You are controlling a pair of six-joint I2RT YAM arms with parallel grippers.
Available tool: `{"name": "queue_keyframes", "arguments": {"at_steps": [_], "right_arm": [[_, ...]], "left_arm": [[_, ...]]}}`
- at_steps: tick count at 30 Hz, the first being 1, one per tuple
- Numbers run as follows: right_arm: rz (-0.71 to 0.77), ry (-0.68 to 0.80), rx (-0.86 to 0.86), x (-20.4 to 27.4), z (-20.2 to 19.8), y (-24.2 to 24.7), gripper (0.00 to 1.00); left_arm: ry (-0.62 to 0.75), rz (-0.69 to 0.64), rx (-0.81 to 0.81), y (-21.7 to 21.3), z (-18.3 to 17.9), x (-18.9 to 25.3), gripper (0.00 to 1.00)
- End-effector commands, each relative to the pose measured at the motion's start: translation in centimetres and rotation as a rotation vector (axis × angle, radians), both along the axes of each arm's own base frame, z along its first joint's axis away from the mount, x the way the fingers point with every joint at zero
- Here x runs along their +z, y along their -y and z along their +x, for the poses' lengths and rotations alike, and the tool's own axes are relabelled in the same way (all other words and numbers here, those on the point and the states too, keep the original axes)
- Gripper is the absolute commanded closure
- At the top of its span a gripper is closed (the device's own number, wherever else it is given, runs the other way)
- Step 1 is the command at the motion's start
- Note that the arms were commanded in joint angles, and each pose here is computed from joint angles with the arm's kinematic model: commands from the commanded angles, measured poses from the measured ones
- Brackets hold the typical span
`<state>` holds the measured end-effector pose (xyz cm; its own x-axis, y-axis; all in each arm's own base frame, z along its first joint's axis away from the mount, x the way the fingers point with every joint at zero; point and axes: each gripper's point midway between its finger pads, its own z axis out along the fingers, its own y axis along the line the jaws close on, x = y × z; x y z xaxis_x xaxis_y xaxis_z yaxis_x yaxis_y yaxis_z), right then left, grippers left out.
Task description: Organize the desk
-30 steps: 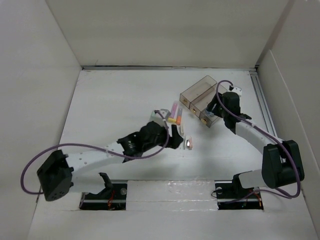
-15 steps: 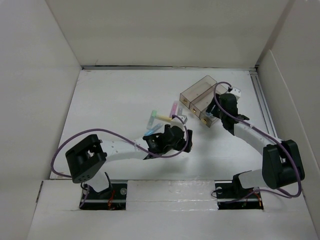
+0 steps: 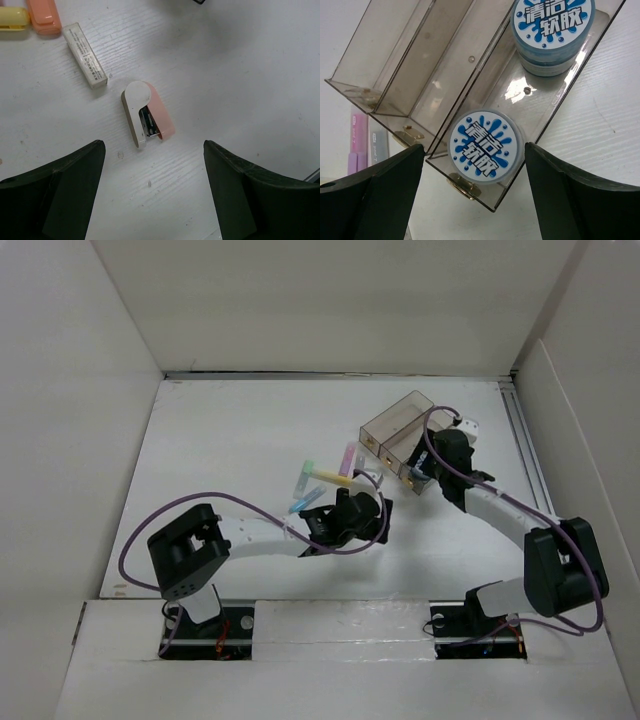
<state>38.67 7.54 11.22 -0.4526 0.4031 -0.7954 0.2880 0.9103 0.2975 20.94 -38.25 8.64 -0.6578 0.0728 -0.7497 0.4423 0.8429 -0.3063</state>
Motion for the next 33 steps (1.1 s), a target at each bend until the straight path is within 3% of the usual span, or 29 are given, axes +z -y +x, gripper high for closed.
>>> {"name": "queue_keyframes", "arguments": {"at_steps": [1,7,10,11,13,14,15,18,21,22,24,25,26,28,33], "right_arm": [[0.029,0.102,-0.014,3.0,0.8,-0.4,0.13],[0.056,0.194,0.014,6.8,-0.1,-1.3,0.07],[0.097,0.300,0.060,10.6,-1.6,-2.8,0.15],[0.112,0.324,0.094,11.2,-2.6,-3.7,0.43],[0.156,0.403,0.166,13.4,-3.8,-5.2,0.73],[0.194,0.465,0.216,15.4,-5.2,-6.2,0.95],[0.213,0.482,0.254,15.5,-6.0,-7.0,1.00],[0.281,0.552,0.328,16.8,-8.4,-8.7,1.00],[0.308,0.594,0.326,17.3,-9.3,-8.9,0.98],[0.313,0.583,0.316,16.5,-9.3,-9.0,0.92],[0.313,0.568,0.299,15.3,-9.2,-9.0,0.57],[0.316,0.562,0.297,15.0,-9.2,-9.1,0.56],[0.313,0.555,0.292,14.7,-9.1,-9.0,0.40],[0.324,0.534,0.311,14.3,-8.9,-9.5,0.30],[0.356,0.555,0.294,14.8,-9.4,-8.8,0.29]], "left_arm": [[0.031,-0.017,0.009,1.1,0.7,1.5,0.25],[0.064,0.006,0.047,0.3,1.4,2.0,0.28],[0.104,0.008,0.103,-0.7,2.2,3.0,0.33],[0.110,0.007,0.111,-0.9,2.3,3.2,0.36],[0.123,0.005,0.141,-1.6,2.8,4.0,0.40],[0.128,0.005,0.145,-1.9,2.9,4.1,0.42],[0.130,0.009,0.159,-2.4,3.2,4.1,0.47],[0.104,-0.010,0.187,-3.7,4.4,4.0,0.57],[0.089,-0.041,0.150,-3.2,4.7,4.6,0.58],[0.070,-0.032,0.127,-2.8,4.4,4.0,0.58],[0.055,-0.024,0.078,-0.9,4.2,4.2,0.52],[0.042,0.009,0.081,-1.1,4.2,3.1,0.52],[0.045,0.022,0.074,-0.7,4.0,3.0,0.48],[0.029,0.053,0.031,1.0,3.1,2.0,0.44],[-0.011,0.054,0.014,1.9,2.8,0.6,0.42]]}}
